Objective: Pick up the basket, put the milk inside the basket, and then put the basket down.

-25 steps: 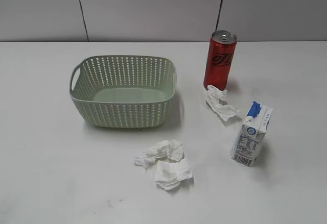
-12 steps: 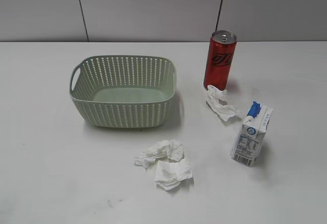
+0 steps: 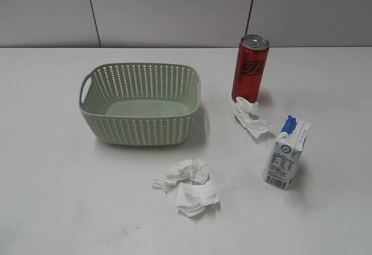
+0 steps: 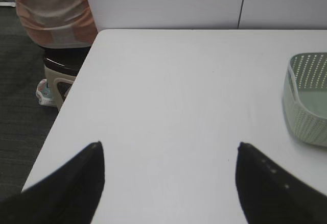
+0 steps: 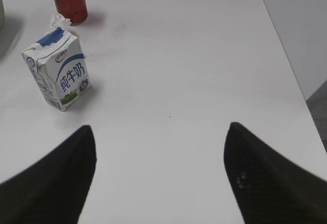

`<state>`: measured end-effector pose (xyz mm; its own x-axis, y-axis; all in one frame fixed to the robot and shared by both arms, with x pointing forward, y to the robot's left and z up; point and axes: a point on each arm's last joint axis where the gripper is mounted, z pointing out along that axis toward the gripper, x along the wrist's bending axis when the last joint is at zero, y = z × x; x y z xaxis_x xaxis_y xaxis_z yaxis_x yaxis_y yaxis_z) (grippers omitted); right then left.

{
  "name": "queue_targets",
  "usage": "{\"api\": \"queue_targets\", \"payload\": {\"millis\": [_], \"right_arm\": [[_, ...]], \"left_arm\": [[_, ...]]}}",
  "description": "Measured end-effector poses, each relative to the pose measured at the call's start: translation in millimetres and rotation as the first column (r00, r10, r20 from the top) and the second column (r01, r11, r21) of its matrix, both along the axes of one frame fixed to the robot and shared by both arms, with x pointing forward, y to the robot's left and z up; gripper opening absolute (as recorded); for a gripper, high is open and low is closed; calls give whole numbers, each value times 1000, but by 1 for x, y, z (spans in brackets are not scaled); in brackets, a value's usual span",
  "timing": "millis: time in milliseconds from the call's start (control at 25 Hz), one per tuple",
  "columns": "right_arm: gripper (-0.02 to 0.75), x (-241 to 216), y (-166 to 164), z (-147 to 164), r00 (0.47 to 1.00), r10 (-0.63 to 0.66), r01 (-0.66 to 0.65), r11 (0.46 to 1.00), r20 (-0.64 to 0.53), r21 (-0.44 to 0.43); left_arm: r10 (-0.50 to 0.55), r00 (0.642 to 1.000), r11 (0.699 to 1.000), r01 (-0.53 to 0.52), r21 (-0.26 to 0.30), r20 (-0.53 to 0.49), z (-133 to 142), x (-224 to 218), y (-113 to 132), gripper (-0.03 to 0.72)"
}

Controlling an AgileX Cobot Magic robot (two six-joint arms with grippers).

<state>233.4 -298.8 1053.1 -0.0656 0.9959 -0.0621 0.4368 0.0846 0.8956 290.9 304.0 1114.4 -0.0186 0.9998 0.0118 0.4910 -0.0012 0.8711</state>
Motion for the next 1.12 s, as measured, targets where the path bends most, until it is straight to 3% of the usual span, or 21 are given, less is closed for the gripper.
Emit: {"api": "queue_targets", "payload": {"millis": [360, 520, 680, 920, 1120], "right_arm": [[591, 0, 0, 0, 1000, 0, 0, 1000, 0, 0], [592, 0, 0, 0, 1000, 0, 0, 1000, 0, 0], [592, 0, 0, 0, 1000, 0, 0, 1000, 0, 0], [592, 0, 0, 0, 1000, 0, 0, 1000, 0, 0], [591, 0, 0, 0, 1000, 0, 0, 1000, 0, 0]], "left_arm": [[-3, 983, 1000, 3, 2, -182, 22, 90, -2, 589], [-15, 965, 999, 7, -33, -261, 23, 133, -6, 587], [-77, 943, 997, 71, -31, -323, 28, 182, -20, 577], [-182, 872, 981, 190, -28, -454, 7, 252, -63, 576], [-237, 801, 969, 233, -78, -550, -29, 294, -94, 576]]}}
